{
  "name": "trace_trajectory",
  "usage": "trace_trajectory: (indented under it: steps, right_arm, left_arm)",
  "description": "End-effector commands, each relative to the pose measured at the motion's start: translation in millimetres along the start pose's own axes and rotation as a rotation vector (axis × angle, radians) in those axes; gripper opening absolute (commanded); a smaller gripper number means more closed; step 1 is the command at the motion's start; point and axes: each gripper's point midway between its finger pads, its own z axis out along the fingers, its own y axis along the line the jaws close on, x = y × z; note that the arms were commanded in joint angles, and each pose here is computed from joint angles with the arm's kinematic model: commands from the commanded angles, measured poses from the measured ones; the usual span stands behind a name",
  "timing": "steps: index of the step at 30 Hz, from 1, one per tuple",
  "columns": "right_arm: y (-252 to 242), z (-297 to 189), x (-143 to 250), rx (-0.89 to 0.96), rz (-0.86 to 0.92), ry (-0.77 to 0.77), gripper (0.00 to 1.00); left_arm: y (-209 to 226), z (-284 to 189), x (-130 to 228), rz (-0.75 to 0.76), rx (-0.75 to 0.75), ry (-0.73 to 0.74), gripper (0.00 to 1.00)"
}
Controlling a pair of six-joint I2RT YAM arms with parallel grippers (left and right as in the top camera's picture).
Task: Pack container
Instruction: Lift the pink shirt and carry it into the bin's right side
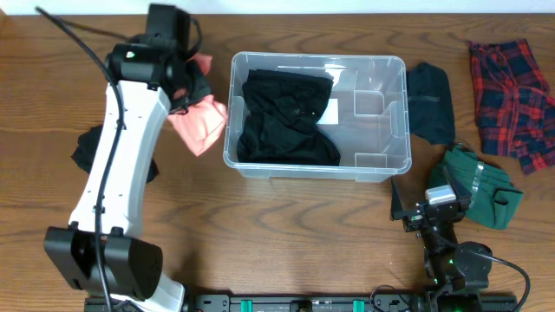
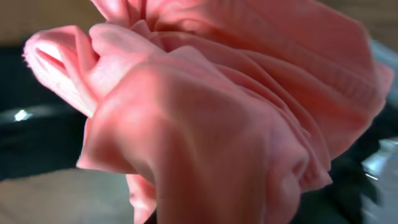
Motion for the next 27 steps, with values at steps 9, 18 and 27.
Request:
trace_trajectory:
  steps: [9, 18, 27]
  right_arm:
    - [0.9, -0.1, 0.3, -0.001, 0.011, 0.000, 0.99]
    - [1.0, -0.1, 0.4, -0.002, 0.011, 0.000, 0.99]
    - [0.9, -0.1, 0.3, -0.001, 0.011, 0.000, 0.99]
  left_arm:
    - [-146.7, -35.5, 38.8, 0.304, 0.283, -0.117, 0.06]
    - [-227.1, -18.8, 81.4, 0.425, 0.397, -0.131, 0.06]
    - [-266.4, 9.7, 76.4, 0.410, 0.460, -0.186, 0.06]
